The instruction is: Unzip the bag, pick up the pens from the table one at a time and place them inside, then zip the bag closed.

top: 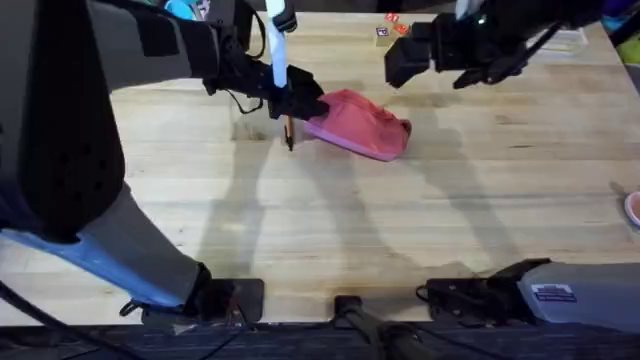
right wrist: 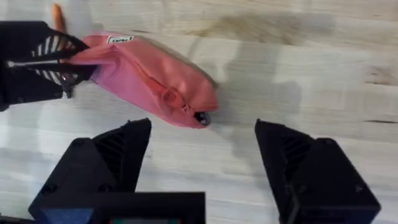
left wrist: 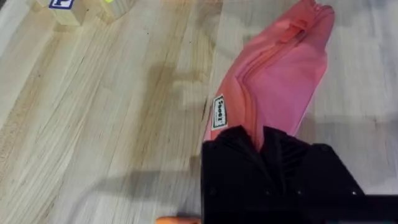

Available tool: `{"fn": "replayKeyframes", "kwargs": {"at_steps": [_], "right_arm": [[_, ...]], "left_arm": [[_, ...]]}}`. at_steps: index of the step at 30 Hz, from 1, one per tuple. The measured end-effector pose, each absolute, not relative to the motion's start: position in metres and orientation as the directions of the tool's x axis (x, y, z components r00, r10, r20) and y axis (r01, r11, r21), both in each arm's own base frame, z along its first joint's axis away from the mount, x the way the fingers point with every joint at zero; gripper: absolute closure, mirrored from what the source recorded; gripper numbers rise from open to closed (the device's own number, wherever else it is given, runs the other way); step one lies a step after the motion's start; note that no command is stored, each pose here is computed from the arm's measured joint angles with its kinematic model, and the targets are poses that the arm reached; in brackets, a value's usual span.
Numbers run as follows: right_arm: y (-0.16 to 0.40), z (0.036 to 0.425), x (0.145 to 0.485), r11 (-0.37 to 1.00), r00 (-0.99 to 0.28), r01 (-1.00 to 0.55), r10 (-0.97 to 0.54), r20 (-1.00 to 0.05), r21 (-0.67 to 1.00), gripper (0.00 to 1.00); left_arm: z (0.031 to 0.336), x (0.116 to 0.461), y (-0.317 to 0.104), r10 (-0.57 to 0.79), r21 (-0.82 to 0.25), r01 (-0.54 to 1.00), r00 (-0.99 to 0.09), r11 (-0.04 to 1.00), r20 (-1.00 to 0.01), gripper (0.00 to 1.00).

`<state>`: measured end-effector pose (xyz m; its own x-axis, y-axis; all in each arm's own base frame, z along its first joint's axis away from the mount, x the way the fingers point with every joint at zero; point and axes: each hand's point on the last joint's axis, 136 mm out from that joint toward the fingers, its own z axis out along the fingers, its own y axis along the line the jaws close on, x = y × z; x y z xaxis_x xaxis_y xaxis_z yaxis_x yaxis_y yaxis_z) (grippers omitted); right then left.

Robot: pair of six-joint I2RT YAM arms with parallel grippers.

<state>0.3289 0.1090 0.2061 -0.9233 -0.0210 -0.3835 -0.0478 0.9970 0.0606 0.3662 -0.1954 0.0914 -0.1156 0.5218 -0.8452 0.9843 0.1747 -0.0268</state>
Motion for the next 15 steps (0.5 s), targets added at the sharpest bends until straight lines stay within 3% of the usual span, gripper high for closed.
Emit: {"fn": "replayKeyframes", "kwargs": {"at_steps": [10,15], "right_arm": [[0.1043,0.213,0.3263,0.993,-0.912,-0.112,-0.088,-0.401,0.035,0.004],[0.1142,0.2127,0.323,0.971,-0.896,-0.236,-0.199,-0.396,0.046,0.004]], "left_arm": [[0.0916,0.3662,-0.1956,0.521,-0.027,0.984,-0.115,0.174,-0.846,0.958],[0.0916,0.3662,-0.1956,0.521,-0.027,0.984,-0.115,0.174,-0.846,0.959]]}}
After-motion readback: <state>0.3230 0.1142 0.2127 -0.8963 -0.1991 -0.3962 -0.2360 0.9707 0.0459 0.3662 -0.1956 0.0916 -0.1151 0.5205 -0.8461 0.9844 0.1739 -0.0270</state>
